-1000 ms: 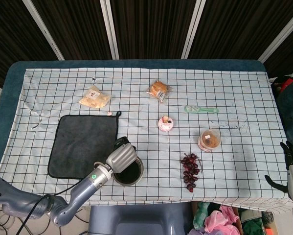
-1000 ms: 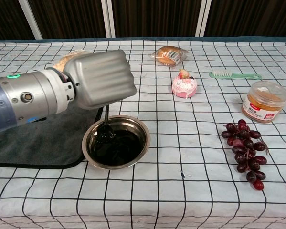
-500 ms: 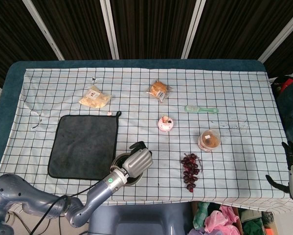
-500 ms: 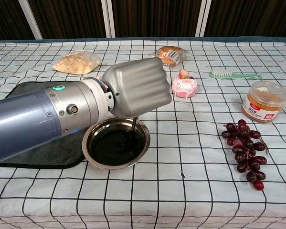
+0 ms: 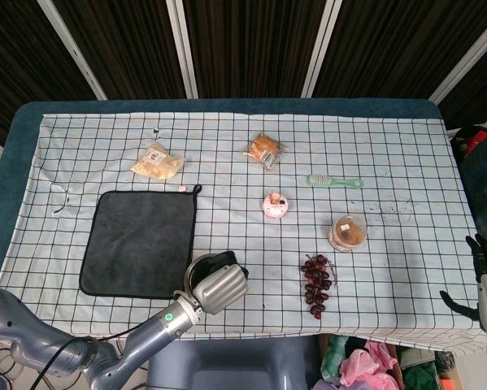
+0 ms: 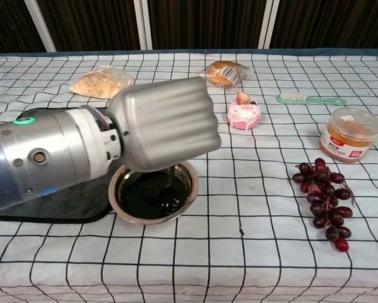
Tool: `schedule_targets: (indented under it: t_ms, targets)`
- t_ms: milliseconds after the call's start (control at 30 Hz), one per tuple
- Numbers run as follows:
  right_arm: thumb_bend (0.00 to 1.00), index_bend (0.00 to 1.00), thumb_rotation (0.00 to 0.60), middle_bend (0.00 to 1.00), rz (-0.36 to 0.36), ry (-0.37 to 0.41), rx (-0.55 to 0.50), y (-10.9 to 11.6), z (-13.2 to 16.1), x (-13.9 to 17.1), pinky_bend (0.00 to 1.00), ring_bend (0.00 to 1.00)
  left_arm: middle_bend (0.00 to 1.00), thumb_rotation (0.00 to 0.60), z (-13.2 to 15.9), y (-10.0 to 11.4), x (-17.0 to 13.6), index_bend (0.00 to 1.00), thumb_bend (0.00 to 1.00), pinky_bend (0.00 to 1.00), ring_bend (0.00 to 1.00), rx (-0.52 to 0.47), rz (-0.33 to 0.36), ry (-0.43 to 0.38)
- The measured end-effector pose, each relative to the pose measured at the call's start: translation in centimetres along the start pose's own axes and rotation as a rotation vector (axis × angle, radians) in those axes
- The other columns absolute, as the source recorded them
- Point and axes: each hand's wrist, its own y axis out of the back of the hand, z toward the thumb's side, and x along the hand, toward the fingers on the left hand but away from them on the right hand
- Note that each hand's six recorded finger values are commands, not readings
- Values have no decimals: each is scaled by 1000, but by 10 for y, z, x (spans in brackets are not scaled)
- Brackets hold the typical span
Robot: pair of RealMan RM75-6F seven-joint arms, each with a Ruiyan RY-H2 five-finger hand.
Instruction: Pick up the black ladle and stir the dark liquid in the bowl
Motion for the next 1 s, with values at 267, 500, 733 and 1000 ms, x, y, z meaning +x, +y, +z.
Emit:
schedule_targets:
  t_ms: [267, 500, 733, 1000]
  targets:
    - [114, 31, 600, 8, 2, -1, 3, -1, 0, 0, 217, 61, 937, 600, -16, -29, -19, 660, 481, 747, 795, -4, -84, 21]
    - [113, 31, 600, 8, 2, -5, 4, -1, -1, 0, 217, 61, 937, 600, -26, -46, -7, 660, 481, 747, 795, 17, -117, 44]
    - [114, 30, 600, 8, 0, -2, 1, 0, -1, 0, 217, 61, 937, 600, -23, -42, 17, 660, 481, 747, 795, 72, -88, 54]
    - [114, 31, 600, 8, -5, -2, -4, 2, -1, 0, 217, 61, 937, 600, -6, -17, 43, 660, 481, 747, 795, 70, -35, 39]
